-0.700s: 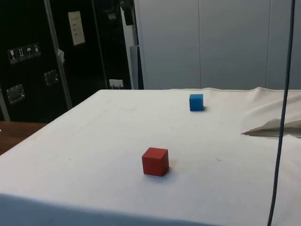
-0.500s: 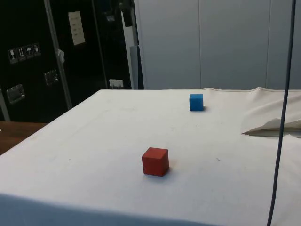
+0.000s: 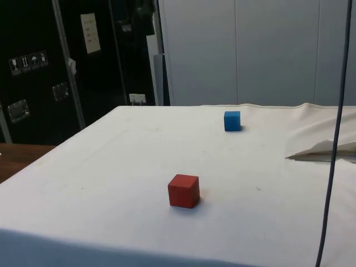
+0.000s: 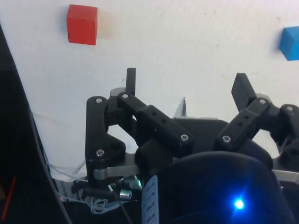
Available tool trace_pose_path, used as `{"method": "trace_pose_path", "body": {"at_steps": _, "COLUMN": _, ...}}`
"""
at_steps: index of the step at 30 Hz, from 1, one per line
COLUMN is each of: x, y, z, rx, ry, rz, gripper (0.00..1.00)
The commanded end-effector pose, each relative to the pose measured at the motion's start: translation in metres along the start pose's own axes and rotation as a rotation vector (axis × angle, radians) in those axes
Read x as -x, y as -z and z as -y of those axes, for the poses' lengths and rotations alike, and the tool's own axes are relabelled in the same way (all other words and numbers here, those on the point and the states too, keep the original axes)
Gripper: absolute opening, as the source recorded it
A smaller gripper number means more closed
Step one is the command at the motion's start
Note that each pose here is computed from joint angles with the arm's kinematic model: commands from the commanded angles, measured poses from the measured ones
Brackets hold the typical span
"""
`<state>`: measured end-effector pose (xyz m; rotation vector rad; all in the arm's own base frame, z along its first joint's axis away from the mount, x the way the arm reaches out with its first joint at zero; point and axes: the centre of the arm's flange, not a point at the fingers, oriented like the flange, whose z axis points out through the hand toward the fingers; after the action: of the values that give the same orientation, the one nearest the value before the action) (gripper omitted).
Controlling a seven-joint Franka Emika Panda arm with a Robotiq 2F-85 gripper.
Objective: Stack the two cubes.
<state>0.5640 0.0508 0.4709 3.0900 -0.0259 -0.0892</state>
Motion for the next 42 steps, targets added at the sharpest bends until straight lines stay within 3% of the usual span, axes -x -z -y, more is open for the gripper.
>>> {"method": "trace_pose_path", "body": {"at_steps": 1, "x": 0.002, "y": -0.002, "z": 0.005, "rx": 0.01, "ry": -0.006, "rz": -0.014, "gripper": 1.0}}
{"method": "trace_pose_path", "body": {"at_steps": 6, "x": 0.012, "y": -0.008, "z": 0.016, "rx": 0.025, "ry": -0.008, "rz": -0.021, "gripper": 1.0}}
{"method": "trace_pose_path", "body": {"at_steps": 7, "x": 0.009, "y": -0.009, "z": 0.013, "rx": 0.018, "ry": -0.006, "rz": -0.004, "gripper": 1.0}}
{"method": "trace_pose_path", "body": {"at_steps": 8, "x": 0.014, "y": -0.01, "z": 0.017, "rx": 0.027, "ry": -0.009, "rz": -0.022, "gripper": 1.0}}
{"method": "trace_pose_path", "body": {"at_steps": 24, "x": 0.052, "y": -0.029, "z": 0.032, "rx": 0.046, "ry": -0.007, "rz": -0.082, "gripper": 1.0}}
{"method": "trace_pose_path", "body": {"at_steps": 27, "x": 0.059, "y": -0.034, "z": 0.034, "rx": 0.044, "ry": -0.006, "rz": -0.092, "gripper": 1.0}}
{"method": "trace_pose_path", "body": {"at_steps": 28, "x": 0.058, "y": -0.035, "z": 0.033, "rx": 0.04, "ry": -0.003, "rz": -0.077, "gripper": 1.0}}
{"method": "trace_pose_path", "body": {"at_steps": 29, "x": 0.061, "y": -0.036, "z": 0.035, "rx": 0.044, "ry": -0.007, "rz": -0.096, "gripper": 1.0}}
{"method": "trace_pose_path", "body": {"at_steps": 34, "x": 0.076, "y": -0.047, "z": 0.037, "rx": 0.039, "ry": -0.004, "rz": -0.121, "gripper": 1.0}}
{"method": "trace_pose_path", "body": {"at_steps": 36, "x": 0.081, "y": -0.052, "z": 0.037, "rx": 0.036, "ry": -0.005, "rz": -0.128, "gripper": 1.0}}
{"method": "trace_pose_path", "body": {"at_steps": 37, "x": 0.078, "y": -0.051, "z": 0.036, "rx": 0.035, "ry": -0.001, "rz": -0.112, "gripper": 1.0}}
{"method": "trace_pose_path", "body": {"at_steps": 38, "x": 0.084, "y": -0.054, "z": 0.038, "rx": 0.036, "ry": -0.005, "rz": -0.13, "gripper": 1.0}}
{"method": "trace_pose_path", "body": {"at_steps": 42, "x": 0.093, "y": -0.066, "z": 0.042, "rx": 0.031, "ry": -0.007, "rz": -0.144, "gripper": 1.0}}
